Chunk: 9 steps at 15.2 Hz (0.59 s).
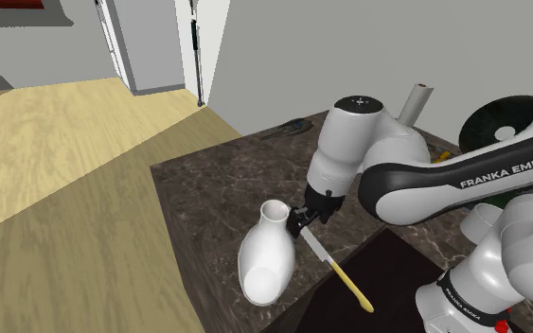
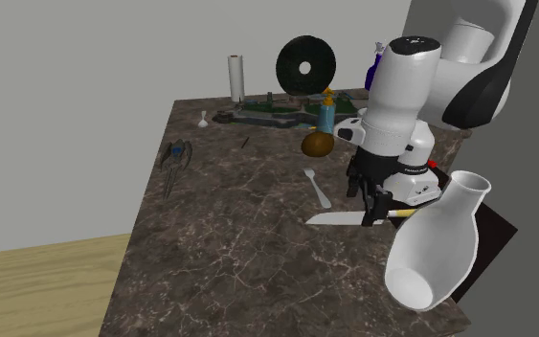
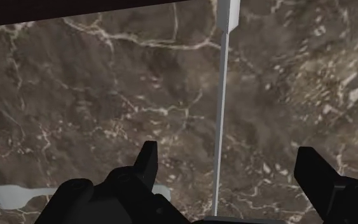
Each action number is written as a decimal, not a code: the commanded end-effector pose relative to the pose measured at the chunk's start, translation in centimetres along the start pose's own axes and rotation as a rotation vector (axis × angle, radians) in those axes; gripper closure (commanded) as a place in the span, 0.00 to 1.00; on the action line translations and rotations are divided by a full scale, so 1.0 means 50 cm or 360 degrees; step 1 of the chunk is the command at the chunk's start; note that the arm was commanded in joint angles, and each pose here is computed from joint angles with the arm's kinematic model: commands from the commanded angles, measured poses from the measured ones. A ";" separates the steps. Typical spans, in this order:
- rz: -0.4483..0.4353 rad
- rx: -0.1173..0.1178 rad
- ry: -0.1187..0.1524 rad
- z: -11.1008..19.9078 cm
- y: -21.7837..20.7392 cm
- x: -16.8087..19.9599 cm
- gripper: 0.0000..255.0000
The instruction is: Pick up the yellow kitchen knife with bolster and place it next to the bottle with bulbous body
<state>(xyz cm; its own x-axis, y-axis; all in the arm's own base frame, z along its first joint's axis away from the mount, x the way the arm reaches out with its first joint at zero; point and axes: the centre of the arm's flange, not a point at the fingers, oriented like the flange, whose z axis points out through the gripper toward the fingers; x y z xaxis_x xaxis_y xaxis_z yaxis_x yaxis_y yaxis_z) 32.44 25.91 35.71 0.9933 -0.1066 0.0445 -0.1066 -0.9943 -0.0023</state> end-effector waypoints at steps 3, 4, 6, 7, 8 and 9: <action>0.0000 -0.0001 -0.0002 -0.067 0.004 -0.004 0.00; 0.0000 -0.0001 -0.0002 -0.067 0.004 -0.004 0.00; 0.0000 -0.0001 -0.0002 -0.067 0.004 -0.004 0.00; 0.0000 -0.0001 -0.0002 -0.067 0.004 -0.004 0.00; 0.0000 -0.0001 -0.0002 -0.067 0.004 -0.004 0.00; 0.0000 -0.0001 -0.0002 -0.067 0.004 -0.004 0.00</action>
<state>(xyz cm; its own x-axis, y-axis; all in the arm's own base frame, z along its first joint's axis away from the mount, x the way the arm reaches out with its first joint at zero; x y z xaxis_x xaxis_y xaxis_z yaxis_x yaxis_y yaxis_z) 32.08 25.77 39.06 0.9934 -0.1066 0.0431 -0.1066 -0.9943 -0.0017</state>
